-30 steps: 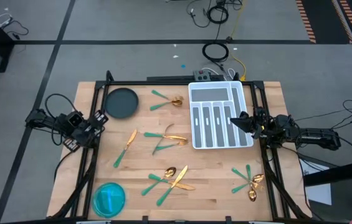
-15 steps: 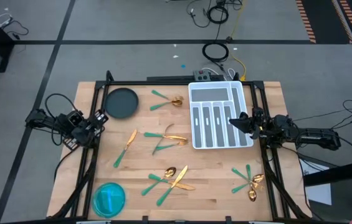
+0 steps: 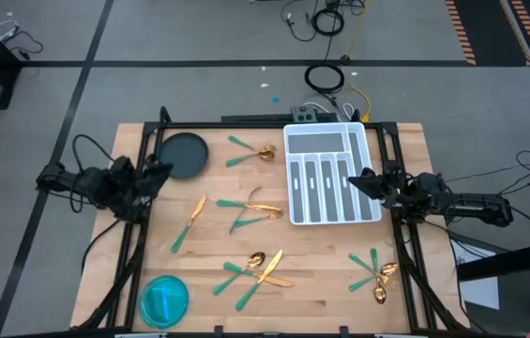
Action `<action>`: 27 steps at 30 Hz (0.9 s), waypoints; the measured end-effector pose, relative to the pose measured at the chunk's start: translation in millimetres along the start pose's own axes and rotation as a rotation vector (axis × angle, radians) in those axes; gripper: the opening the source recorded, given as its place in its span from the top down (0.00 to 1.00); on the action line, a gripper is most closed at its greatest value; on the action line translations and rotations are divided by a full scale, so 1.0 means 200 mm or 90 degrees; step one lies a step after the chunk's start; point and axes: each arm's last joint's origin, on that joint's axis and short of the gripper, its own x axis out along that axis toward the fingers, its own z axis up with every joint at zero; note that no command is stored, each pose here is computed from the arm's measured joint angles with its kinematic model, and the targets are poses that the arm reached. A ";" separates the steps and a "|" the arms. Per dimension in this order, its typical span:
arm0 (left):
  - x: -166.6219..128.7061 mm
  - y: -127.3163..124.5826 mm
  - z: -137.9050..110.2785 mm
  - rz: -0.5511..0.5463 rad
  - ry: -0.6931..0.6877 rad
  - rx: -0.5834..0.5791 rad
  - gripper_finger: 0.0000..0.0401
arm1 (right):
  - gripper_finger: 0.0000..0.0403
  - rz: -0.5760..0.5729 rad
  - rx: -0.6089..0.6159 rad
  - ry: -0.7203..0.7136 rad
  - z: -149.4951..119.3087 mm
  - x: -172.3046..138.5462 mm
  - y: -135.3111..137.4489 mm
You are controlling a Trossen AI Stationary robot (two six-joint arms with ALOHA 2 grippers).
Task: Sort silverware
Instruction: Put the green fork into the silverware tray
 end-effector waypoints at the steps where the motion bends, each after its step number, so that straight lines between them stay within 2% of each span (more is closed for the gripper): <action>1: 0.02 0.00 0.01 0.059 0.010 -0.007 0.57 | 0.88 0.008 -0.013 -0.007 0.01 0.00 0.01; 3: 0.04 0.00 0.03 0.146 0.017 -0.038 0.57 | 0.88 0.018 -0.042 -0.015 0.01 0.00 0.01; 5: 0.05 0.00 0.02 0.188 0.011 -0.073 0.57 | 0.88 0.019 -0.068 -0.017 0.01 0.00 0.01; 9: 0.07 0.01 -0.01 0.225 0.029 -0.052 0.57 | 0.88 0.012 -0.099 -0.010 0.01 0.00 0.01; 12: 0.07 0.02 -0.03 0.291 0.017 -0.046 0.57 | 0.88 0.009 -0.129 -0.013 0.01 0.00 0.01; 14: 0.08 0.02 -0.04 0.292 0.013 -0.071 0.57 | 0.88 0.012 -0.149 -0.016 0.01 0.00 0.01; 16: 0.08 0.02 -0.04 0.292 0.017 -0.047 0.57 | 0.88 0.014 -0.168 -0.019 0.01 0.00 0.01; 22: 0.10 0.04 0.00 0.339 0.006 0.149 0.57 | 0.88 0.017 -0.215 -0.023 0.02 0.00 0.02; 25: 0.11 0.04 0.04 0.313 -0.031 0.157 0.57 | 0.88 0.017 -0.247 -0.030 0.04 0.00 0.05; 27: 0.13 0.04 0.04 0.294 -0.034 0.133 0.57 | 0.88 0.012 -0.266 -0.045 0.07 0.01 0.08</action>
